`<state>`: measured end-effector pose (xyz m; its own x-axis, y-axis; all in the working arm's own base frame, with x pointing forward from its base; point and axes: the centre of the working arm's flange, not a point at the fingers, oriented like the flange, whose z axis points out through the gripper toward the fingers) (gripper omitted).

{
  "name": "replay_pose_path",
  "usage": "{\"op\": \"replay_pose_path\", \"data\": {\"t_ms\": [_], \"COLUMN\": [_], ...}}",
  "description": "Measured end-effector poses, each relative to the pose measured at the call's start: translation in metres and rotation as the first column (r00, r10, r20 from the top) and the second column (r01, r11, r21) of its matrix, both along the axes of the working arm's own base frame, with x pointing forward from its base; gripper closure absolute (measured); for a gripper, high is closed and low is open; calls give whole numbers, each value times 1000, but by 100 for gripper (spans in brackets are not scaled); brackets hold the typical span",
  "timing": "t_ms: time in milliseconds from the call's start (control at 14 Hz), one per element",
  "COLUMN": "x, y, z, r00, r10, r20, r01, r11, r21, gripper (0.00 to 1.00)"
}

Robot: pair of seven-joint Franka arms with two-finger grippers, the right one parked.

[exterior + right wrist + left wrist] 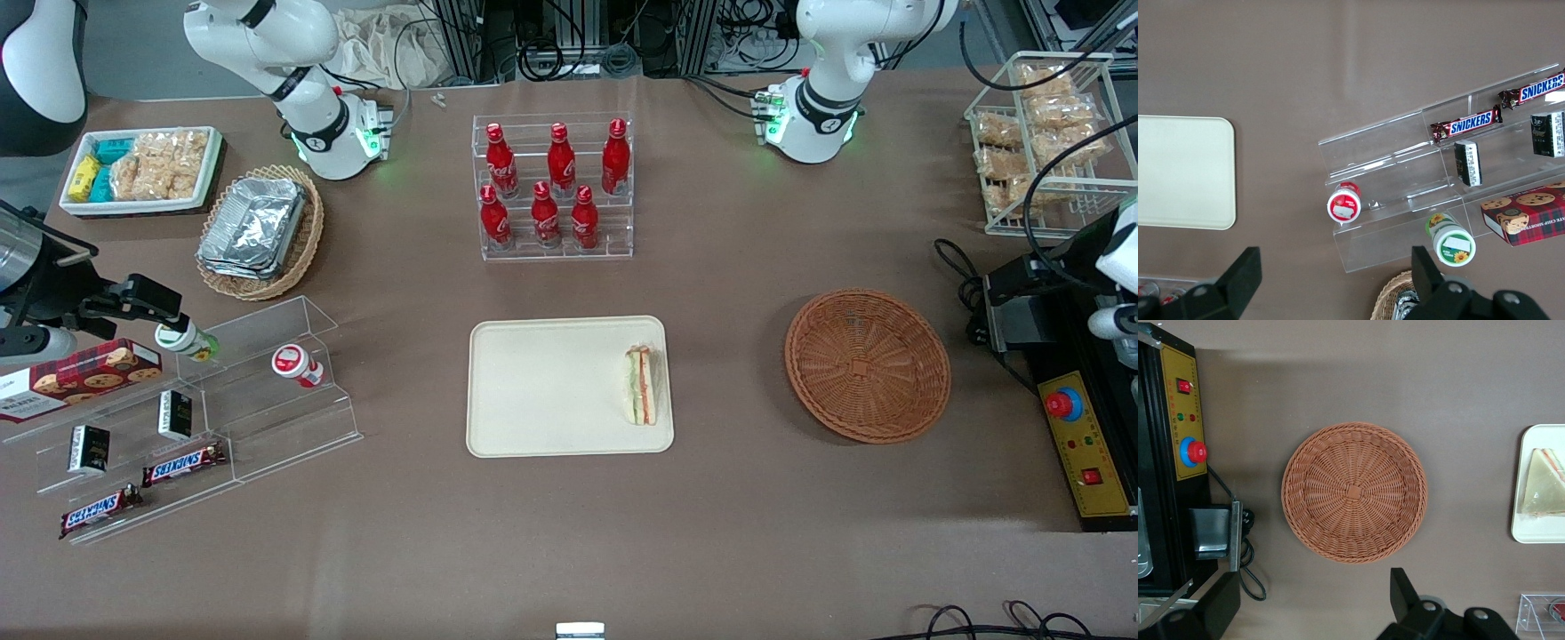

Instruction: Place sandwich from basket to tray

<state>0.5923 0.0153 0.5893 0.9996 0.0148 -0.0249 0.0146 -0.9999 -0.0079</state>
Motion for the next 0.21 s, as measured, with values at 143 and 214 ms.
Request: {"op": "replay_pose_path", "data": {"t_ms": [143,214], "x": [3,4], "y": [0,0], "z": [-4,-3], "r00": [1000,999], "r10": [28,45], "r20": [-4,-4], "r01": [-28,-45], "r11": [1000,999], "r21": [-2,-3], "gripper": [0,0]}}
